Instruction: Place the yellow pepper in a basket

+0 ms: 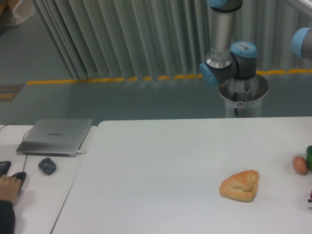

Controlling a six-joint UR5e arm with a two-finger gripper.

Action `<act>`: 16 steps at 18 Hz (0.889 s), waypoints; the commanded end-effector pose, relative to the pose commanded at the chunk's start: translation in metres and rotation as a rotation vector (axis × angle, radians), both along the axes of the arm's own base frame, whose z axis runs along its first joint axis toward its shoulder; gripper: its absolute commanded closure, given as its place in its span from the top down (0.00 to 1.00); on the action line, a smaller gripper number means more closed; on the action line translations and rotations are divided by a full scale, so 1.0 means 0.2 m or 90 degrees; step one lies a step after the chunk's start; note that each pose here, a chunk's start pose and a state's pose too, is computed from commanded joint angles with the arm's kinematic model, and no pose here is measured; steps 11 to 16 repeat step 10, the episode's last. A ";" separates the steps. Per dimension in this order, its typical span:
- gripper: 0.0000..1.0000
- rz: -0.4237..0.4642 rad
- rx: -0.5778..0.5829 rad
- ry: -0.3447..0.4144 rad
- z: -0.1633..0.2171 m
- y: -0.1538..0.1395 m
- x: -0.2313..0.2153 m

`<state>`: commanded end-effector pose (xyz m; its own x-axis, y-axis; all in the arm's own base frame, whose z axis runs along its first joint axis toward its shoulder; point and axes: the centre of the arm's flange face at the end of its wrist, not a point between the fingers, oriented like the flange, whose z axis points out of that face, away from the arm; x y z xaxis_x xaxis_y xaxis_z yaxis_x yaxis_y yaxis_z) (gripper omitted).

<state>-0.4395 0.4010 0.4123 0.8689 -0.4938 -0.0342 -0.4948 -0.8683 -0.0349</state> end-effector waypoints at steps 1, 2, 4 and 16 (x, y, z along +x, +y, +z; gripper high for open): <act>1.00 -0.014 -0.001 -0.012 0.02 0.03 0.07; 1.00 -0.021 0.001 -0.016 0.06 0.04 0.13; 1.00 -0.037 -0.006 -0.028 0.08 0.08 0.22; 1.00 -0.036 -0.018 -0.045 0.06 0.05 0.26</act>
